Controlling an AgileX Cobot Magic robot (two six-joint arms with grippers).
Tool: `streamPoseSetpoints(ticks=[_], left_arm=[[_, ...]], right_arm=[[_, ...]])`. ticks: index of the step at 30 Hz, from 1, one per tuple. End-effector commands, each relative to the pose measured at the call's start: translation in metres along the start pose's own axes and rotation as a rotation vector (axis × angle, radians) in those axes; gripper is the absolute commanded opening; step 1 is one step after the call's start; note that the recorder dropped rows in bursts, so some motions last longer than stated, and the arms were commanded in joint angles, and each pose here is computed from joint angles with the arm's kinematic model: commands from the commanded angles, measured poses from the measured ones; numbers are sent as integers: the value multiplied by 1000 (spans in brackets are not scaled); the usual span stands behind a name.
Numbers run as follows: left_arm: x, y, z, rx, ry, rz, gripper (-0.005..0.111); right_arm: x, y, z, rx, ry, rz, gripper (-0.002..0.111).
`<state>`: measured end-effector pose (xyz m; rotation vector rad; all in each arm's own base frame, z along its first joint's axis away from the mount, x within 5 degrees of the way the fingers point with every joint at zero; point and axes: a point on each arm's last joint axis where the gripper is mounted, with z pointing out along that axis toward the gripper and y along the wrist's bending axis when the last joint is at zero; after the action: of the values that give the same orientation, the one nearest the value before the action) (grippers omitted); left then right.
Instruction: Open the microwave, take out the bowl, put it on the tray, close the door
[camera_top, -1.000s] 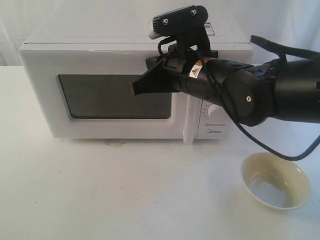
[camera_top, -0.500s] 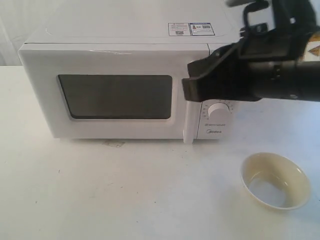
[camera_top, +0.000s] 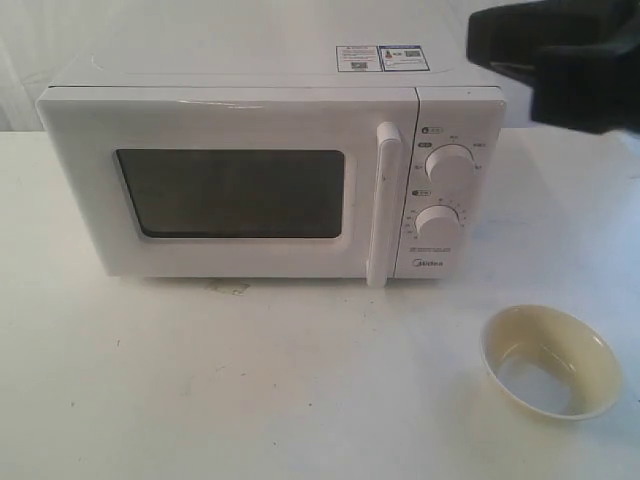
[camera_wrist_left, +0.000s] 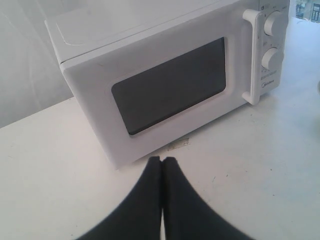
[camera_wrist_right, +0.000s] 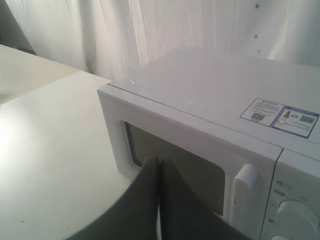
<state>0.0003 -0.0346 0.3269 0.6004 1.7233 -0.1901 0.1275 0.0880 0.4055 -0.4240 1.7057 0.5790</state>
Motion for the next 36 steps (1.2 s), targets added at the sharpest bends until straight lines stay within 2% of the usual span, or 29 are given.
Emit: streamPoseSetpoints(ticks=[1, 4, 8, 15, 21, 28, 36], left_arm=[[1, -1, 0, 12, -5, -13, 0], [1, -1, 0, 12, -5, -13, 0], [1, -1, 0, 12, -5, -13, 0], [1, -1, 0, 12, -5, -13, 0], [1, -1, 0, 12, -5, -13, 0], [1, -1, 0, 12, -5, -13, 0], [1, -1, 0, 12, -5, -13, 0]], right_arm=[[-10, 5, -42, -18, -122, -10, 0], [-13, 7, -80, -15, -217, -35, 0], [-10, 8, -125, 64, -356, -120, 0], [37, 13, -165, 319, -440, -289, 0], [58, 11, -164, 372, -413, -430, 0], [78, 1, -144, 361, -328, -394, 0], [134, -25, -103, 387, -245, -361, 0]])
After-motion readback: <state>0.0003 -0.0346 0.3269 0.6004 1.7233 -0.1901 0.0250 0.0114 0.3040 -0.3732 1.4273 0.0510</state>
